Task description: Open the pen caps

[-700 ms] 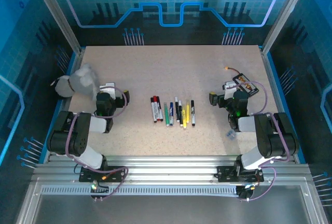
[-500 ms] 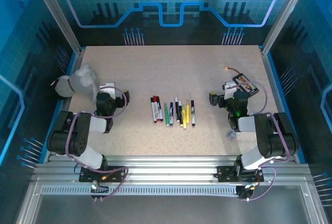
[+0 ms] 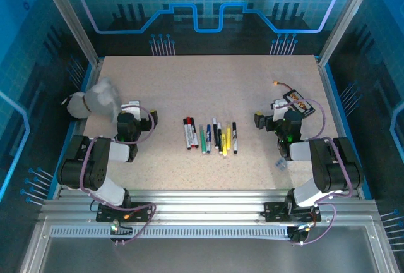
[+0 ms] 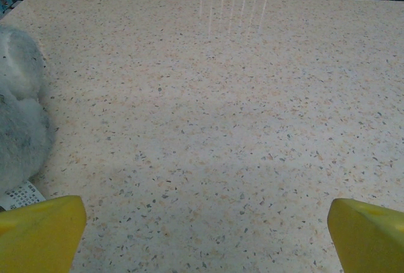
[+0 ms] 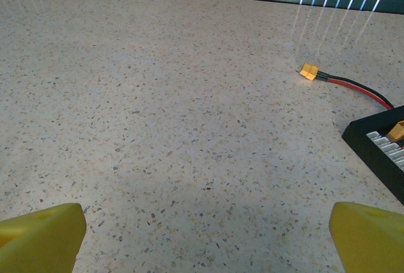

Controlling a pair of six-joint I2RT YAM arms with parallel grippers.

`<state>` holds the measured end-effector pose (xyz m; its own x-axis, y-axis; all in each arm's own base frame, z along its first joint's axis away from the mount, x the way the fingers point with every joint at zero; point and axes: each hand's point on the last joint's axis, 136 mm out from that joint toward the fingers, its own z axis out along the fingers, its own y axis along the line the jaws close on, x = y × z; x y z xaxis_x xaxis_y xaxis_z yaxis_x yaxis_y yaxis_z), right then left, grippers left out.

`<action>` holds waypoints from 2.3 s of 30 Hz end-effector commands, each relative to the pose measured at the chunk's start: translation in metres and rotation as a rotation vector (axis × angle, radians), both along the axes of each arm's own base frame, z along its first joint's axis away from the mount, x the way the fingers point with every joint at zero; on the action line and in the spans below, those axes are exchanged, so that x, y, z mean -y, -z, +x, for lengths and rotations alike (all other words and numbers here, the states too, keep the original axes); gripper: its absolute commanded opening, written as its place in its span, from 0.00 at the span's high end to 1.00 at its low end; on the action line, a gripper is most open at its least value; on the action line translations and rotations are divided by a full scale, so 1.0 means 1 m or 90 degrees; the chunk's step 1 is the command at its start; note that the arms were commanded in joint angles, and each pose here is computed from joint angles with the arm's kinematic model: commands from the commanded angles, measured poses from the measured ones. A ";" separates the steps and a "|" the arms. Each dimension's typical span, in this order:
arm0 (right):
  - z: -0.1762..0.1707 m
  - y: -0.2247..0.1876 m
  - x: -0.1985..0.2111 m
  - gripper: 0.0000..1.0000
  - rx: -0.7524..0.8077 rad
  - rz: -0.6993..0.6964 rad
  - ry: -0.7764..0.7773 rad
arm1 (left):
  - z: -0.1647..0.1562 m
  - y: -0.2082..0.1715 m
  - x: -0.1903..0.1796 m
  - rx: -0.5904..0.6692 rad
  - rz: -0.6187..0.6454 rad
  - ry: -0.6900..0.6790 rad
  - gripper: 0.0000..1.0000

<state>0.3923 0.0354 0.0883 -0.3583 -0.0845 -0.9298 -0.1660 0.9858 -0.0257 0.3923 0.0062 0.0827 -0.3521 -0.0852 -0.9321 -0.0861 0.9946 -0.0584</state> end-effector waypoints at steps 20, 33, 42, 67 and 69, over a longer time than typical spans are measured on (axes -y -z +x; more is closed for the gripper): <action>0.003 -0.040 0.010 0.00 0.035 -0.092 0.105 | 0.008 -0.053 0.007 -0.028 0.018 -0.011 0.01; -0.024 -0.089 -0.036 0.00 -0.095 -0.071 0.203 | -0.017 -0.101 0.034 -0.115 -0.088 -0.087 0.01; -0.063 -0.077 -0.111 0.06 -0.252 0.010 0.086 | -0.060 -0.131 0.080 -0.044 -0.235 0.011 0.01; -0.091 -0.038 -0.188 0.33 -0.370 0.015 0.027 | -0.074 -0.066 0.124 -0.321 -0.118 0.023 0.03; -0.092 -0.036 -0.187 0.36 -0.374 0.005 0.023 | -0.072 -0.058 0.129 -0.335 -0.111 0.024 0.04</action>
<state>0.3037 0.2151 0.1250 -0.8076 -0.0643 -0.5863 -0.1166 0.9918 0.0518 0.3150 -0.1228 0.1375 -0.7768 -0.2071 -0.5947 -0.0950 0.9721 -0.2145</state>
